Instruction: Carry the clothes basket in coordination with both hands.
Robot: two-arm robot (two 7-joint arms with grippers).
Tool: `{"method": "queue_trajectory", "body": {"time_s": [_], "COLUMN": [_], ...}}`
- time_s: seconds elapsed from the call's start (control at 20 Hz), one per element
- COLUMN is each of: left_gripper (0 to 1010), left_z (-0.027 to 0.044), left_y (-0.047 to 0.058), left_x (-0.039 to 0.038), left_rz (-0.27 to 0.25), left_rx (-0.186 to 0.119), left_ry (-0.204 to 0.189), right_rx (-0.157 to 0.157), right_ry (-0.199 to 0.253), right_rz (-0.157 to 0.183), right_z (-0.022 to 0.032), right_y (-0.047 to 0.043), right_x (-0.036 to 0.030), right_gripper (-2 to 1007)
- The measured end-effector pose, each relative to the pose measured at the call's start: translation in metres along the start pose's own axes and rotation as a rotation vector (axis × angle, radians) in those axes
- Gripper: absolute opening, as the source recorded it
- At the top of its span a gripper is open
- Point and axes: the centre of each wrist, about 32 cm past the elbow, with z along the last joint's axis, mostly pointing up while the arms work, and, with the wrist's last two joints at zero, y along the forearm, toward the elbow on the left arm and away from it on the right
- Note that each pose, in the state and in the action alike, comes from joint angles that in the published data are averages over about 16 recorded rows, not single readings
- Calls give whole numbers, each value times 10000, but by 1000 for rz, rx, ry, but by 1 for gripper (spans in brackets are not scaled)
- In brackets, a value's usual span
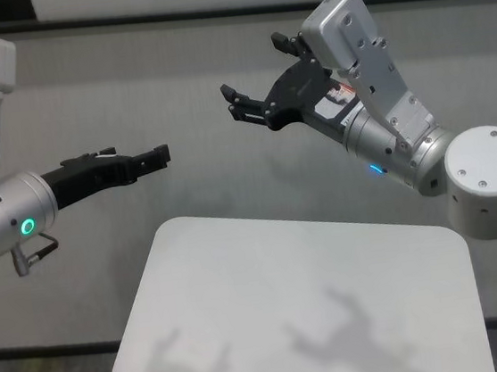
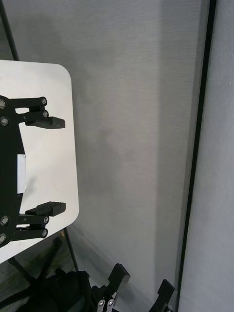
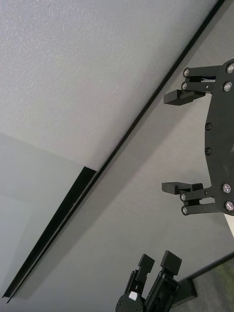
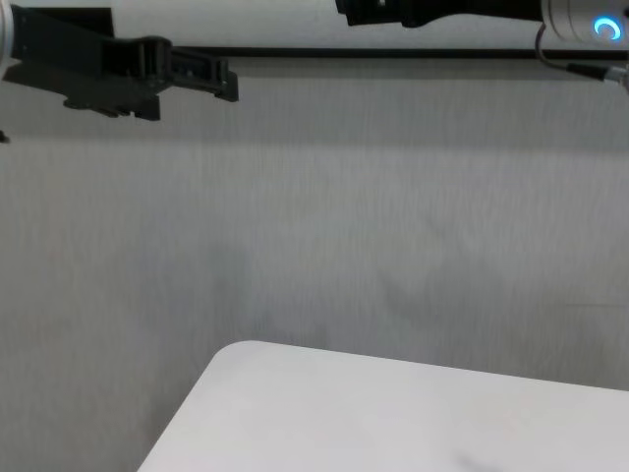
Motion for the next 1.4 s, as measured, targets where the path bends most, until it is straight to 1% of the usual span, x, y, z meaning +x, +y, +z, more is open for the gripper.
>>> {"method": "queue_trajectory", "body": {"time_s": [0.7, 0.85, 1.05, 1.2, 1.4], "left_gripper": [999, 999, 999, 999, 999], "left_z": [0, 1, 2, 3, 5], "left_y": [1, 2, 4, 6, 11], "left_x": [0, -3, -11, -18, -28], "left_rz": [-3, -9, -16, -21, -23], "left_rx": [-1, -3, -7, -13, -23], "left_ry": [-1, -3, -6, -10, -13], "right_rx": [-3, -11, -25, -39, -60], "right_ry": [4, 15, 39, 63, 103], "right_rz": [1, 2, 9, 21, 47], "right_z": [-1, -1, 3, 9, 20], "right_y": [-11, -42, -104, -156, -222], "right_x": [-8, -28, -63, -95, -139], "right_gripper": [1005, 1005, 1005, 1005, 1005]}}
